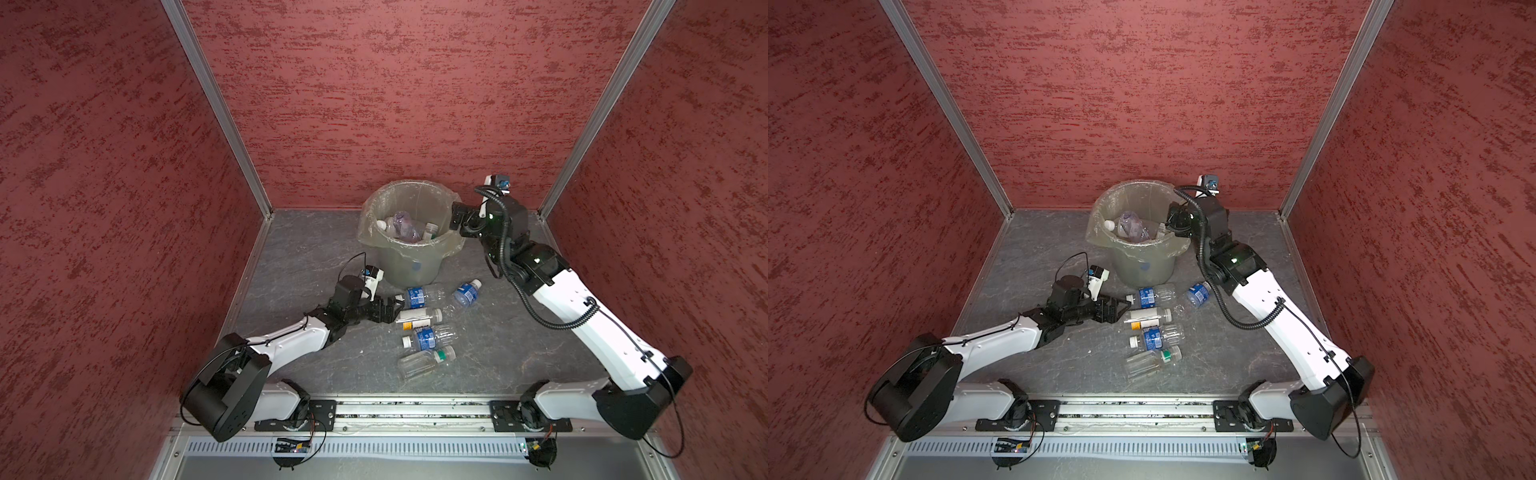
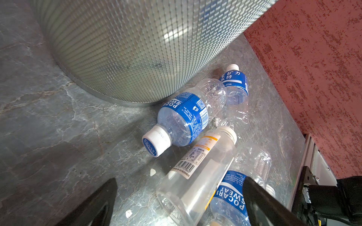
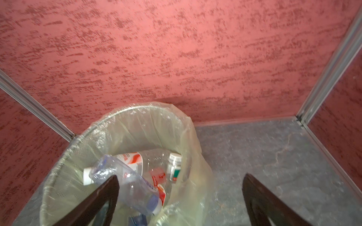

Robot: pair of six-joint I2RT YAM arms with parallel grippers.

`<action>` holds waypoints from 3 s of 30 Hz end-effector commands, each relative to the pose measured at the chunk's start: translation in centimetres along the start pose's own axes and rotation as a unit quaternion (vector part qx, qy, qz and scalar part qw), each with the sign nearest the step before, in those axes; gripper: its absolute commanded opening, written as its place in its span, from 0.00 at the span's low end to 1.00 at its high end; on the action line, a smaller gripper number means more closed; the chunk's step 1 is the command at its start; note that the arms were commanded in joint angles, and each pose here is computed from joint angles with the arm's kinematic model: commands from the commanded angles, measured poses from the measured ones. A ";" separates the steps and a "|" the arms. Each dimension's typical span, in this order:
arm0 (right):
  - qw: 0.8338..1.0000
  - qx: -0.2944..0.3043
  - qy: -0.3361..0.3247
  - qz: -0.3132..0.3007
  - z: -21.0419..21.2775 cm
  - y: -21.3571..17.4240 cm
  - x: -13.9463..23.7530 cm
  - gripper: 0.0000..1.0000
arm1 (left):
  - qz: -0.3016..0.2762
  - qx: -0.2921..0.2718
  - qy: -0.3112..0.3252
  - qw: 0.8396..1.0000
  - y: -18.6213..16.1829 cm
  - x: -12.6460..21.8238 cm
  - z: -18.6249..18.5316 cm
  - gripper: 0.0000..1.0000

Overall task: Throw the plastic bottles in the bin
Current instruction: 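Open the right gripper to drop the crushed bottle into the bin, then draw the right gripper back while the left gripper reaches toward the green-cap bottle, then lower the left gripper onto the green-cap bottle and close it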

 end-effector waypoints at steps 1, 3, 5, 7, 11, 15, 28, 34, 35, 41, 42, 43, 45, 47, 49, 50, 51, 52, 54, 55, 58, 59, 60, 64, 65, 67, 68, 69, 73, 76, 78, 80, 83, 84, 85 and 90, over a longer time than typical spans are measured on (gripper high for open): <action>0.999 -0.028 -0.016 0.006 -1.3 -1.4 0.4 0.99 | -0.014 -0.017 -0.003 1.000 0.9 0.2 -0.6 1.00; 0.999 -0.035 -0.019 0.011 -2.0 -2.8 0.7 0.99 | -0.013 -0.017 -0.005 1.000 0.9 0.2 -0.7 1.00; 0.998 -0.045 -0.025 0.022 -2.8 -4.2 0.9 0.99 | -0.012 -0.020 -0.007 1.000 0.8 0.2 -0.9 1.00; 0.997 -0.065 -0.037 0.028 -3.6 -5.2 1.1 0.99 | -0.012 -0.024 -0.009 1.000 0.8 0.1 -1.1 1.00; 0.992 -0.119 -0.032 0.033 -5.1 -7.5 1.5 0.99 | -0.012 -0.029 -0.006 0.999 0.7 0.2 -1.3 1.00; 0.990 -0.123 -0.049 0.057 -5.9 -9.8 1.4 0.99 | -0.013 -0.037 -0.005 0.999 0.6 0.4 -1.5 1.00; 0.982 -0.073 -0.065 0.165 -7.1 -16.2 0.6 0.98 | -0.003 -0.125 0.017 0.992 -1.0 2.6 -5.6 1.00; 0.978 -0.062 -0.064 0.188 -7.7 -18.2 1.0 0.98 | 0.034 -0.182 0.025 0.982 -2.3 2.9 -8.4 1.00; 0.978 -0.061 -0.065 0.189 -7.9 -18.5 1.1 0.99 | 0.043 -0.188 0.025 0.981 -2.5 2.8 -8.7 1.00; 0.978 -0.047 -0.087 0.182 -9.4 -18.9 2.4 0.99 | 0.091 -0.239 0.043 0.966 -4.4 2.0 -10.7 0.99; 0.978 -0.047 -0.089 0.181 -9.7 -19.0 2.6 0.98 | 0.097 -0.248 0.044 0.963 -4.7 2.0 -11.1 0.98; 0.978 -0.045 -0.091 0.181 -10.0 -19.2 2.6 0.98 | 0.102 -0.256 0.046 0.960 -5.0 1.9 -11.4 0.97; 0.978 -0.042 -0.097 0.182 -10.5 -19.6 2.7 0.98 | 0.115 -0.262 0.050 0.957 -5.3 1.8 -11.8 0.97; 0.978 -0.044 -0.096 0.182 -10.9 -19.9 2.7 0.98 | 0.124 -0.260 0.053 0.956 -5.5 1.7 -12.0 0.96; 0.978 -0.050 -0.091 0.181 -11.2 -20.1 2.7 0.98 | 0.133 -0.261 0.053 0.955 -5.8 1.8 -12.3 0.96; 0.978 -0.052 -0.090 0.181 -11.3 -20.2 2.7 0.98 | 0.141 -0.263 0.054 0.953 -6.0 1.8 -12.4 0.96; 0.978 -0.053 -0.091 0.181 -11.4 -20.3 2.7 0.98 | 0.147 -0.266 0.056 0.951 -6.3 1.8 -12.5 0.96; 0.978 -0.054 -0.091 0.182 -11.4 -20.4 2.6 0.98 | 0.152 -0.268 0.056 0.950 -6.4 1.8 -12.7 0.96; 0.977 -0.056 -0.091 0.185 -11.6 -20.7 2.5 0.98 | 0.165 -0.277 0.054 0.945 -6.9 1.8 -13.2 0.94; 0.977 -0.057 -0.090 0.186 -11.6 -20.8 2.4 0.98 | 0.170 -0.282 0.050 0.943 -7.1 1.7 -13.5 0.93; 0.977 -0.063 -0.085 0.187 -11.6 -21.0 2.3 0.97 | 0.186 -0.299 0.042 0.935 -7.8 1.5 -14.6 0.89; 0.977 -0.064 -0.085 0.187 -11.7 -21.0 2.3 0.96 | 0.195 -0.302 0.043 0.932 -8.0 1.3 -14.8 0.88; 0.977 -0.066 -0.085 0.187 -11.7 -21.0 2.3 0.96 | 0.205 -0.306 0.044 0.929 -8.2 1.1 -15.0 0.88; 0.976 -0.069 -0.080 0.188 -11.8 -20.9 2.2 0.95 | 0.254 -0.312 0.077 0.912 -8.1 0.4 -15.4 0.87; 0.976 -0.071 -0.081 0.187 -11.8 -20.9 2.2 0.95 | 0.269 -0.314 0.084 0.907 -8.1 0.3 -15.7 0.87; 0.976 -0.071 -0.080 0.188 -11.9 -20.9 2.1 0.95 | 0.299 -0.316 0.086 0.896 -8.2 0.0 -16.2 0.86; 0.976 -0.072 -0.079 0.188 -11.9 -20.9 2.1 0.95 | 0.310 -0.319 0.092 0.891 -8.3 -0.2 -16.4 0.86; 0.976 -0.073 -0.079 0.189 -11.9 -21.0 2.1 0.95 | 0.321 -0.320 0.093 0.887 -8.4 -0.5 -16.5 0.86; 0.976 -0.075 -0.078 0.189 -12.0 -21.0 2.1 0.95 | 0.358 -0.321 0.115 0.869 -9.2 -1.4 -16.0 0.84; 0.976 -0.077 -0.080 0.189 -12.1 -21.0 2.2 0.95 | 0.370 -0.320 0.126 0.863 -9.5 -1.5 -15.7 0.82; 0.976 -0.077 -0.079 0.189 -12.1 -21.1 2.2 0.95 | 0.374 -0.318 0.124 0.862 -9.7 -1.4 -15.6 0.82; 0.976 -0.079 -0.078 0.188 -12.1 -21.0 2.1 0.95 | 0.379 -0.320 0.125 0.859 -9.9 -1.5 -15.4 0.82; 0.976 -0.079 -0.076 0.189 -12.1 -21.0 2.1 0.95 | 0.384 -0.325 0.127 0.855 -10.2 -1.7 -15.1 0.81; 0.976 -0.079 -0.076 0.189 -12.1 -21.0 2.1 0.95 | 0.385 -0.326 0.127 0.854 -10.2 -1.8 -15.1 0.81; 0.976 -0.079 -0.076 0.190 -12.1 -21.0 2.1 0.95 | 0.388 -0.326 0.126 0.853 -10.3 -2.0 -15.1 0.80; 0.976 -0.081 -0.077 0.188 -12.2 -21.0 2.2 0.95 | 0.411 -0.329 0.123 0.841 -11.2 -2.7 -14.7 0.80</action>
Point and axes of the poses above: each gripper's point midway between its finger pads, its own x axis back along the fingers, its own z axis along the line the jaws close on, y = z × x, the point moved 8 cm from there along x, back along the fingers, and after that the axes turned 3 degrees about x, right-handed, at the moved point
